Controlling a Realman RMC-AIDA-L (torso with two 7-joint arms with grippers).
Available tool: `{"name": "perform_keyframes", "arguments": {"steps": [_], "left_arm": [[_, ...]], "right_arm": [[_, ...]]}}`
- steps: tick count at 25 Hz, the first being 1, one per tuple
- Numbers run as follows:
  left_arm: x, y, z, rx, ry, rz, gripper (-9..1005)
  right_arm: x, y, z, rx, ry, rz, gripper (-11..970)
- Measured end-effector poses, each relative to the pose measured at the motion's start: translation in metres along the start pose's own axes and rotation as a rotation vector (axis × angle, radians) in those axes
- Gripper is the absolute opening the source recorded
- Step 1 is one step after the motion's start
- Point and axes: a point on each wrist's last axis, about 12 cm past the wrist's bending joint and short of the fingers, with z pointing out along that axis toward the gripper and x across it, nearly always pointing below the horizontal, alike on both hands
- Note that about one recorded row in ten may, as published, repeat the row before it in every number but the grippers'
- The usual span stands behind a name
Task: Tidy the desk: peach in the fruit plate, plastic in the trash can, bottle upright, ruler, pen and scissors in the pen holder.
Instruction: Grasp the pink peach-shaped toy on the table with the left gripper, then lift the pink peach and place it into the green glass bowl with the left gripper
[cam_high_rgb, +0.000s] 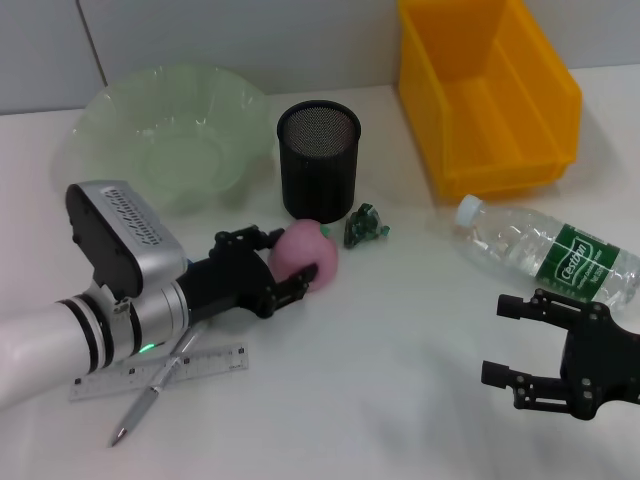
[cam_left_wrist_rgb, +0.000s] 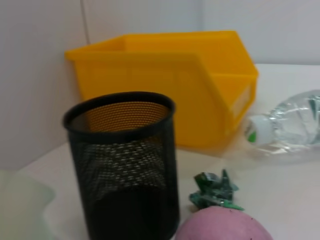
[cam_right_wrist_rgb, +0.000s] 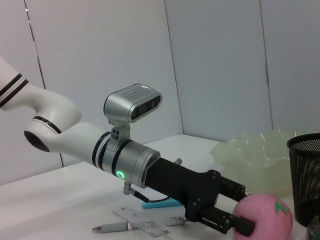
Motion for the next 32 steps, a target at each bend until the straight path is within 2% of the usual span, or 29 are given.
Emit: {"name": "perform_keyframes", "arguments": {"steps": [7,11,13,14,15,19,21,23,24,27,29,32], "left_arm": [[-0.005,-0.002,-0.003,0.041,-0.049,-0.001,637],[-0.008,0.001,-0.012,0.042,-0.117,-0.011,482],[-0.011,0.012,-0.023,0.006,-0.178,-0.029,429],[-0.013,0.024,-0.033,-0.046,-0.227,-0.053,415],[-0.013,0.024,-0.033,-0.046,-0.227,-0.053,400],[-0.015,0.048,-0.047,-0.184,-0.279,-0.116,340],[-0.018,0.059,-0.049,-0.25,-0.283,-0.129,314],[-0.018,0.059,-0.049,-0.25,-0.283,-0.129,294],[-0.022,0.072,-0.044,-0.337,-0.262,-0.141,284],[-0.022,0.075,-0.043,-0.36,-0.256,-0.152,289],[-0.024,0.08,-0.039,-0.414,-0.244,-0.18,292],[-0.025,0.08,-0.032,-0.445,-0.231,-0.171,297]], "right_arm": [[0.0,0.0,0.0,0.002,-0.001,-0.001,823],[0.0,0.0,-0.001,0.004,-0.001,-0.001,824],[0.0,0.0,-0.001,0.004,-0.001,-0.001,824],[0.0,0.0,0.0,0.004,-0.001,0.0,824],[0.0,0.0,0.0,0.004,-0.001,0.0,824],[0.001,0.0,0.0,0.004,0.0,0.001,824],[0.001,0.0,0.0,0.003,0.001,0.001,824],[0.001,0.0,0.0,0.002,0.0,0.001,824],[0.001,0.0,0.0,0.002,0.0,0.001,824],[0.001,0.001,0.0,0.001,0.001,0.001,823],[0.001,0.001,0.0,0.0,0.002,0.002,823],[0.0,0.0,0.0,0.002,0.0,0.002,823]]}}
